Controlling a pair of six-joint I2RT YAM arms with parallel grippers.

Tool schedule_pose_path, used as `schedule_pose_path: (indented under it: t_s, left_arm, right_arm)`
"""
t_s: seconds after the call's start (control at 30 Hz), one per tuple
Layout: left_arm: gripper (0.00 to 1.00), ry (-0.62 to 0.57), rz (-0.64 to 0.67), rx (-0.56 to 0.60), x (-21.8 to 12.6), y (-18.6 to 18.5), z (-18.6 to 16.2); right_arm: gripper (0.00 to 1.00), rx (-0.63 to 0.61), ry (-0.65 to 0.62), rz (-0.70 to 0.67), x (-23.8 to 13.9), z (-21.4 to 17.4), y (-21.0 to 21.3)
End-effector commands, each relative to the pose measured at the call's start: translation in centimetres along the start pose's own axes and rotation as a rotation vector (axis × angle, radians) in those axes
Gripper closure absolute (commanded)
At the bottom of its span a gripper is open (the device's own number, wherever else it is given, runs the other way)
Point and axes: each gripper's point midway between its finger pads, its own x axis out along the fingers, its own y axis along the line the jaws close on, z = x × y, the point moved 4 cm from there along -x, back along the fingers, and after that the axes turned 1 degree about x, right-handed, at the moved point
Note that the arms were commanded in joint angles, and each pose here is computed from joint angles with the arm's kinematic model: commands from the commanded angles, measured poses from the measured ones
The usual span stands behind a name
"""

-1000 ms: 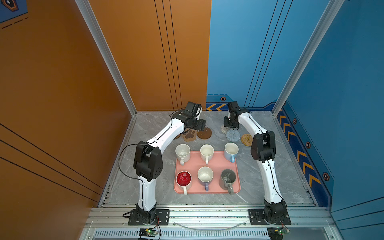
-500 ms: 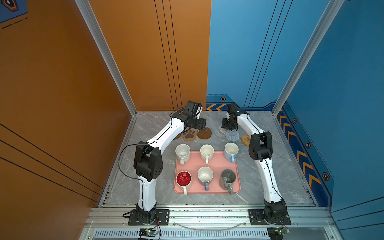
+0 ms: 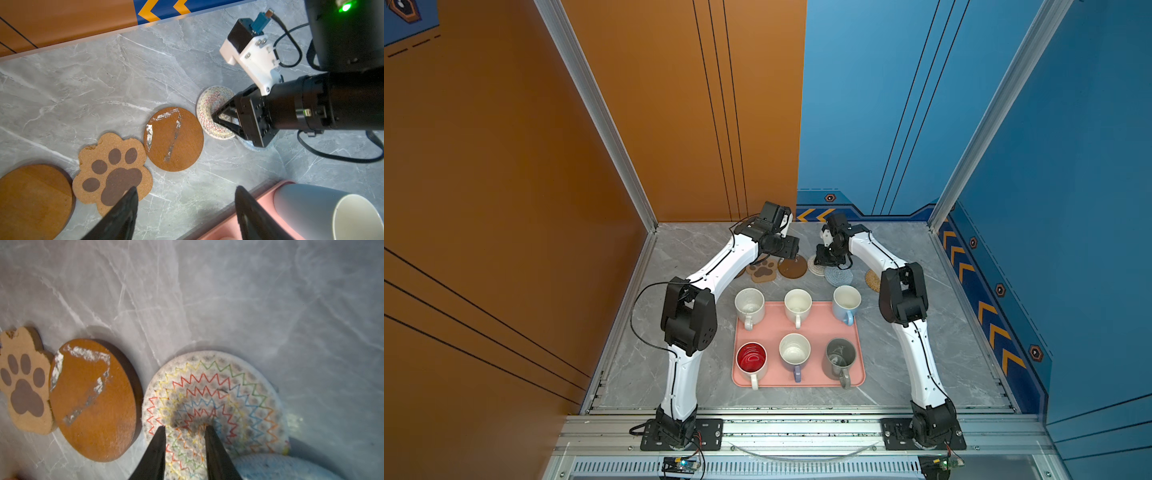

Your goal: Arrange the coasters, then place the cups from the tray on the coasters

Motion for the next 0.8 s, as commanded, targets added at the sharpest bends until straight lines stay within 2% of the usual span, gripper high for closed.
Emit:
schedule_pose_path:
  t_s: [0.0,0.13,0.23,0.5,0.67,0.77]
  left_arm:
    - [0.27,-0.008,-0.042,0.005,0.7,-1.4,0.6]
    - [0.29,-0.009,-0.06,0.008,1.6,-2.1,0.9]
    - [0.3,-0.015,-0.073,0.01,2.1,-2.7,1.3]
    - [0.36,-0.044,-0.122,0.021,3.1,-4.7,2.7]
    - [0.43,-0.034,-0.162,0.036,4.2,-6.2,2.4]
    - [0.51,-0.016,-0.192,0.043,5.4,-7.2,1.9]
  right_arm:
    - [0.69,0.001,0.217,-0.051,1.7,-5.4,-1.3]
    - [0.69,0.0,0.203,-0.059,1.0,-5.0,-1.5]
    - [0.62,-0.003,0.158,-0.065,-0.2,-3.8,-1.5]
    - [0.56,0.014,-0.059,0.029,-6.4,1.2,0.1]
    - [0.56,0.047,-0.089,0.029,-9.4,1.2,-1.2]
    - [0.62,0.088,-0.071,-0.008,-10.1,-0.1,-3.2]
